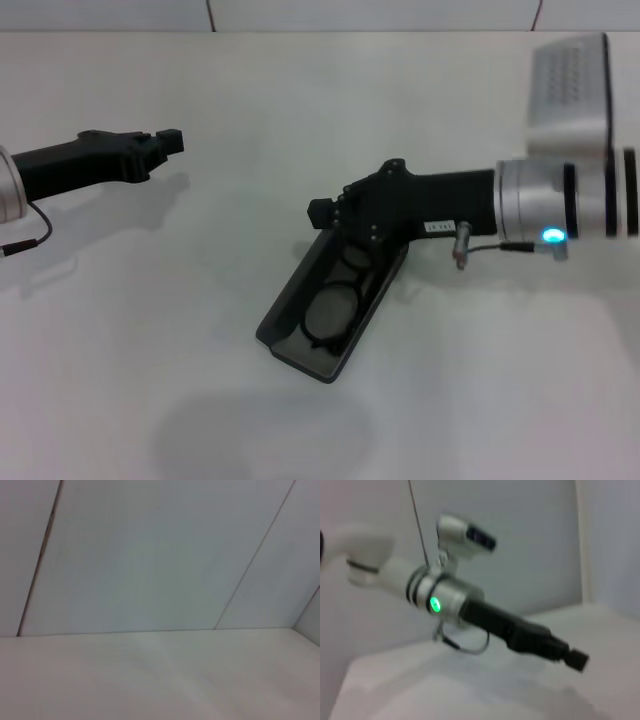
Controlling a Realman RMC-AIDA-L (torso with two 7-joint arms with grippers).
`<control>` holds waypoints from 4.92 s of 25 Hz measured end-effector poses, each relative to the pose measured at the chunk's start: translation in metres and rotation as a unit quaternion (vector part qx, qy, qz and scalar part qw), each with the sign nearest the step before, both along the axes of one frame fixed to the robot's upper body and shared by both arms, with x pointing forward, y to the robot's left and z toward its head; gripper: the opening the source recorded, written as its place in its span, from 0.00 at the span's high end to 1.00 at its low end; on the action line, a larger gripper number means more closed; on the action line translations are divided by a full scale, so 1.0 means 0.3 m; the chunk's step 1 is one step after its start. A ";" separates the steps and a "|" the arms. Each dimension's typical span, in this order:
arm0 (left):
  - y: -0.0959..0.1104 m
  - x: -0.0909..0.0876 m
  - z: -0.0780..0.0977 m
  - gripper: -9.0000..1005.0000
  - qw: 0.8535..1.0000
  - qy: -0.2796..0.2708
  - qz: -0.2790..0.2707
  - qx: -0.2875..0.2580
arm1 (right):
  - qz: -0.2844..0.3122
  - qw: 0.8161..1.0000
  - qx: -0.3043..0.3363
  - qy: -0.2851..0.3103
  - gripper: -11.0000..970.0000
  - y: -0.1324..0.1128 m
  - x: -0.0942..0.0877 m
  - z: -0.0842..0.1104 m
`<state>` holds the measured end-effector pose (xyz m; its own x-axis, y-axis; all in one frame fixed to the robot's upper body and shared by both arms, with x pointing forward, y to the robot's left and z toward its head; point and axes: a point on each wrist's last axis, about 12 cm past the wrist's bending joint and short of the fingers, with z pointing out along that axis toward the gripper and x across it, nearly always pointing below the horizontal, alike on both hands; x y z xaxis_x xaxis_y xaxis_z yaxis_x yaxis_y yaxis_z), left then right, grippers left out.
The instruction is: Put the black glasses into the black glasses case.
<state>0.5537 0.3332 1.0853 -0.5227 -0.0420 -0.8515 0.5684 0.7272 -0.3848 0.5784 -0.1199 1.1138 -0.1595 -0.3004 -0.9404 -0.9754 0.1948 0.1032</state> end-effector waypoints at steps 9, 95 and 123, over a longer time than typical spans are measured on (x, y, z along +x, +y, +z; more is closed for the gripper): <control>-0.007 0.005 0.001 0.95 1.000 0.001 -0.006 0.004 | -0.016 0.989 -0.147 0.024 0.99 0.044 0.071 0.101; -0.043 0.005 -0.011 0.94 1.000 -0.005 -0.018 -0.001 | -0.169 0.983 0.077 0.001 0.96 -0.228 0.043 0.093; -0.124 -0.084 0.041 0.54 0.975 -0.151 -0.162 -0.032 | -0.193 0.969 0.126 -0.090 0.13 -0.573 -0.261 -0.175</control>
<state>0.5284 0.2960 1.0977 -0.2431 0.0261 -0.9696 0.8584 0.4712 -0.2026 0.5001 -0.2917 1.0613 -0.0415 -0.0071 -0.9991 -0.8412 0.5398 0.0311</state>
